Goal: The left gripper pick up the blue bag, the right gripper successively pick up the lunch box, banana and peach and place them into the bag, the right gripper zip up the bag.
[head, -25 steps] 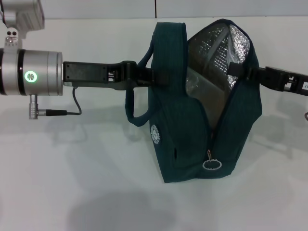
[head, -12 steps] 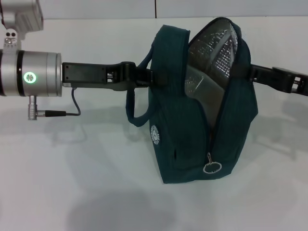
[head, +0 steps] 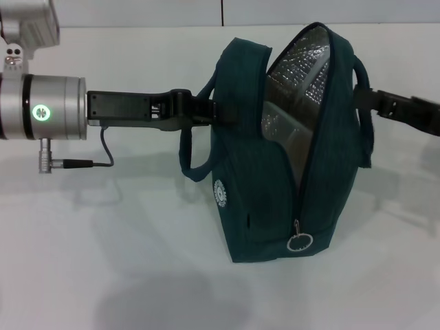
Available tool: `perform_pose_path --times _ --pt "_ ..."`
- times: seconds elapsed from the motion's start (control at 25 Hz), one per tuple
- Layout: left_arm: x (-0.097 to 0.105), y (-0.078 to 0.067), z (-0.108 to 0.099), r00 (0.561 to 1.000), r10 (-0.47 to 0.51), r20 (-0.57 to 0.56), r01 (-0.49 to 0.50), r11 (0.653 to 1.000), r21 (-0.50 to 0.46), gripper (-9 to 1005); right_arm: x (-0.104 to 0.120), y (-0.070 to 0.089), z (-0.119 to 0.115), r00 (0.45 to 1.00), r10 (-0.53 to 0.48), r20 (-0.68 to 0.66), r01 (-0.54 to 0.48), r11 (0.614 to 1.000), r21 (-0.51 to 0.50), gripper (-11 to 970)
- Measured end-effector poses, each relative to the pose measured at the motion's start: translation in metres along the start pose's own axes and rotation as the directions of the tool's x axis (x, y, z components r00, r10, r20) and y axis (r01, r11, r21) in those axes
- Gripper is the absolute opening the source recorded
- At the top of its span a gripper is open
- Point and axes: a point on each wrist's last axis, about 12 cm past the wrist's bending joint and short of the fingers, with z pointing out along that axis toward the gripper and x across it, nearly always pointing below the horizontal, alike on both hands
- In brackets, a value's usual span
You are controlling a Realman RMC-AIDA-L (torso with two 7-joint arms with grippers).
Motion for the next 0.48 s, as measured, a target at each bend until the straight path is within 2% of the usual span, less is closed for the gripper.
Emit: perform_pose_path --times 0.12,0.32,0.48 --pt "0.001 0.000 0.000 1.000 -0.001 0.000 0.001 1.000 -0.001 32 0.001 0.002 -0.007 1.000 0.000 0.008 0.000 1.000 -0.002 874" --pt "0.001 0.001 -0.001 1.000 -0.003 0.001 0.003 1.000 -0.003 32 0.005 0.010 -0.027 0.998 -0.033 0.057 0.034 0.999 -0.030 874" --pt "0.002 0.001 -0.002 1.000 -0.006 0.000 0.006 1.000 -0.005 32 0.018 0.026 -0.047 0.987 -0.113 0.111 0.124 0.988 -0.094 874"
